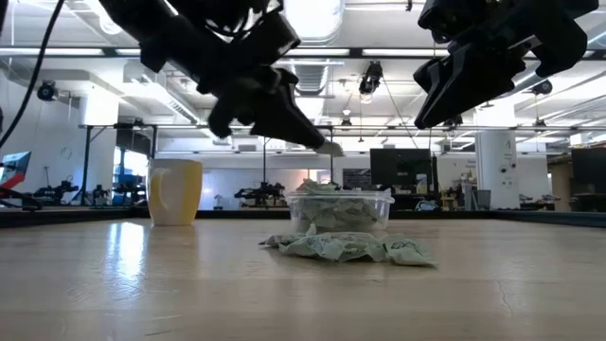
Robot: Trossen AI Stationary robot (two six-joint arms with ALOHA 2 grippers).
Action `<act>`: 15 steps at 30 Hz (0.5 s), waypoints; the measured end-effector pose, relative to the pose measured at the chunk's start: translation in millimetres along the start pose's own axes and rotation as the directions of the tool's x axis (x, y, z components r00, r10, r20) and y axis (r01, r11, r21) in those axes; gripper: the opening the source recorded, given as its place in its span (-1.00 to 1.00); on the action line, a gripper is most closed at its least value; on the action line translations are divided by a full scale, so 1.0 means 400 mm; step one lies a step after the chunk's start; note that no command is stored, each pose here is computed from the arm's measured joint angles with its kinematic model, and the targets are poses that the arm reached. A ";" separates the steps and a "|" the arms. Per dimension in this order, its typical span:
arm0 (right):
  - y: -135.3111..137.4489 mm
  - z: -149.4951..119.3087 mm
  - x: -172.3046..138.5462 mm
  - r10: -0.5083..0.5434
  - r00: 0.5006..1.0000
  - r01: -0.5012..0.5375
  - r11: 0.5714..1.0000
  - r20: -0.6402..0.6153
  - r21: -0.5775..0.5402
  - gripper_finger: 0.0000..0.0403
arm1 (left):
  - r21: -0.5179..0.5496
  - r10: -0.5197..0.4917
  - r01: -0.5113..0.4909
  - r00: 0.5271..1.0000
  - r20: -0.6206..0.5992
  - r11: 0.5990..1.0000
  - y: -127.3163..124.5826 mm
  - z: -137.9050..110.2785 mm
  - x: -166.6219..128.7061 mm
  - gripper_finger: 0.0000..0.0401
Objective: Pick and place Stevia / Truvia into bins
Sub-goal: Put the stevia packet into the transparent bin
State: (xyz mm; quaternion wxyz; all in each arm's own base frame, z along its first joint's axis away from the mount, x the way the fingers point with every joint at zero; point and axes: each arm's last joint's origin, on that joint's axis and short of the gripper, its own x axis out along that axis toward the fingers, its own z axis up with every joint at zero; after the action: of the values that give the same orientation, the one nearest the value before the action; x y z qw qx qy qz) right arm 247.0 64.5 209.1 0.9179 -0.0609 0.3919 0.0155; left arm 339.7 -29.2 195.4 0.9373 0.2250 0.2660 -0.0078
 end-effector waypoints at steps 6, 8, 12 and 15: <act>0.000 0.001 0.000 0.000 1.000 0.000 1.000 0.004 -0.001 -0.64 | -0.009 0.061 -0.060 0.997 0.046 0.998 0.081 -0.022 0.025 -0.99; 0.000 0.001 0.000 0.000 1.000 0.000 1.000 0.004 -0.004 -0.64 | -0.031 0.049 -0.048 0.997 0.051 0.998 0.111 -0.039 0.042 -0.99; 0.000 0.000 0.000 0.000 1.000 0.000 1.000 0.002 -0.009 -0.66 | -0.104 0.041 -0.035 0.998 0.054 0.994 0.168 -0.066 0.076 -0.99; 0.000 0.000 0.000 0.000 1.000 0.000 1.000 0.001 -0.012 -0.65 | -0.145 0.049 -0.043 0.998 0.036 0.988 0.192 -0.076 0.100 -0.99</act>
State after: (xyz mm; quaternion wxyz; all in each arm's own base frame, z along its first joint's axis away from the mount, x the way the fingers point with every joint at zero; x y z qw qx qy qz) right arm 247.2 64.5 209.0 0.9176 -0.0664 0.3915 0.0178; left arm 369.1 57.0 184.3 0.9561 0.1623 0.2423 0.0287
